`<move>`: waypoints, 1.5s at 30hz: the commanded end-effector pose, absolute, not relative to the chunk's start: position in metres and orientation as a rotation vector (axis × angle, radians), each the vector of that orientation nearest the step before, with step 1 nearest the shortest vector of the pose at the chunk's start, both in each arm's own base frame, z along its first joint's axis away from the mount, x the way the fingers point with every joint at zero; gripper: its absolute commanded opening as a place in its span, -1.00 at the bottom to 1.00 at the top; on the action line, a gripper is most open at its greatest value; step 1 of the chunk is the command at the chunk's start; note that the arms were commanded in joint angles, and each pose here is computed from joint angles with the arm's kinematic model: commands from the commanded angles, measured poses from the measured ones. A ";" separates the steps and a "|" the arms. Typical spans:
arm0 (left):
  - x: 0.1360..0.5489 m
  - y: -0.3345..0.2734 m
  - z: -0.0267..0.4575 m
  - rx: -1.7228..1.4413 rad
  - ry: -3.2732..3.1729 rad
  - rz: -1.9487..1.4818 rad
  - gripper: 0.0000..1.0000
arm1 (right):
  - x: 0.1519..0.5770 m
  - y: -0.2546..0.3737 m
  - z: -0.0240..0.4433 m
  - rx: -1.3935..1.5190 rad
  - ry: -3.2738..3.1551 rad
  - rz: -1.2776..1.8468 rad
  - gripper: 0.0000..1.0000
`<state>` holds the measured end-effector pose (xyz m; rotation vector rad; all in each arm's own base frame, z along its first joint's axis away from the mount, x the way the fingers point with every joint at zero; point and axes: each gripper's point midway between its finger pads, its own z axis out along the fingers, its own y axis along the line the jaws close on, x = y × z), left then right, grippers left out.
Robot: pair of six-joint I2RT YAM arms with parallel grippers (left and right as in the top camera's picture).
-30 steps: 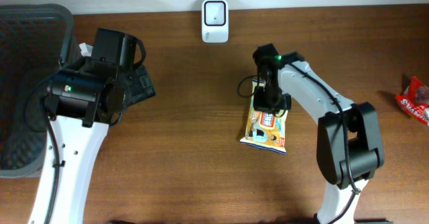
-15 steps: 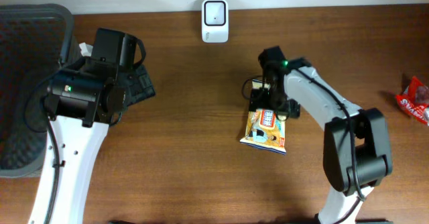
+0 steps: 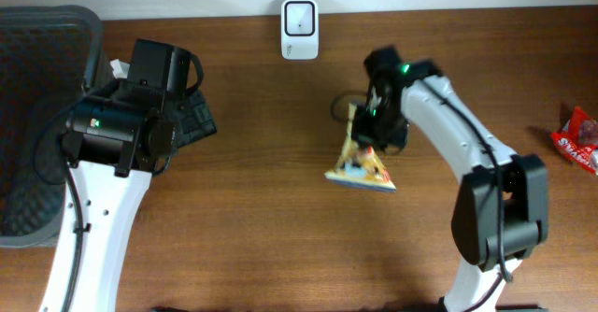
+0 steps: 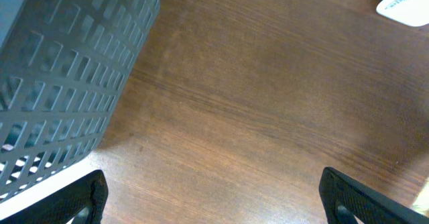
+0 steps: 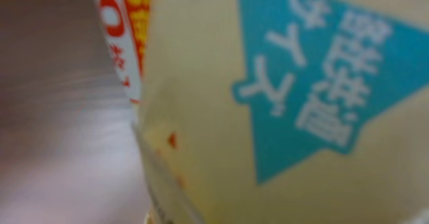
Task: Scan the item barcode
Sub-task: 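Lift the yellow packet up to the scanner and hold it there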
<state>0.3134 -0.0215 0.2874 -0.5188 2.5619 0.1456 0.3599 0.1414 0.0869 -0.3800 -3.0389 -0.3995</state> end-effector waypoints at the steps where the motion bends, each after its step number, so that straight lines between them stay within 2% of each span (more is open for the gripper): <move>1: 0.312 -0.020 0.294 -0.522 2.541 0.134 0.98 | 0.375 0.176 0.166 -0.580 -2.836 -0.903 -0.92; 3: 0.312 -0.020 0.294 -0.522 2.541 0.134 0.98 | 0.363 0.178 0.185 -0.846 -2.569 -0.966 -0.92; 4: 0.312 -0.020 0.294 -0.522 2.541 0.134 0.98 | 0.358 0.181 0.196 -0.888 -2.446 -1.028 -0.92; 10: 0.312 -0.020 0.294 -0.522 2.541 0.134 0.98 | 0.333 0.200 0.263 -0.880 -1.912 -1.309 -0.92; 13: 0.312 -0.020 0.294 -0.522 2.541 0.134 0.98 | 0.337 0.208 0.300 -0.670 -1.819 -1.606 -0.92; 21: 0.312 -0.020 0.294 -0.522 2.541 0.134 0.98 | 0.337 0.208 0.297 -0.072 -2.181 -1.968 -0.92; 27: 0.312 -0.020 0.294 -0.522 2.541 0.134 0.98 | 0.322 0.204 0.285 0.139 -2.316 -1.937 -0.92; 29: 0.312 -0.020 0.294 -0.522 2.541 0.134 0.98 | 0.315 0.204 0.269 0.186 -2.392 -1.806 -0.92; 34: 0.312 -0.020 0.294 -0.522 2.541 0.134 0.98 | 0.298 0.229 0.269 0.278 -2.349 -1.770 -0.92; 38: 0.312 -0.020 0.294 -0.522 2.541 0.134 0.98 | 0.302 0.230 0.280 0.177 -2.282 -1.826 -0.92; 41: 0.312 -0.020 0.294 -0.522 2.541 0.134 0.98 | 0.313 0.227 0.265 0.296 -2.398 -1.795 -0.92; 43: 0.312 -0.020 0.294 -0.522 2.541 0.134 0.98 | 0.328 0.219 0.233 0.401 -2.607 -1.597 -0.92; 45: 0.312 -0.020 0.294 -0.522 2.541 0.134 0.98 | 0.367 0.184 0.179 0.240 -2.973 -1.065 -0.92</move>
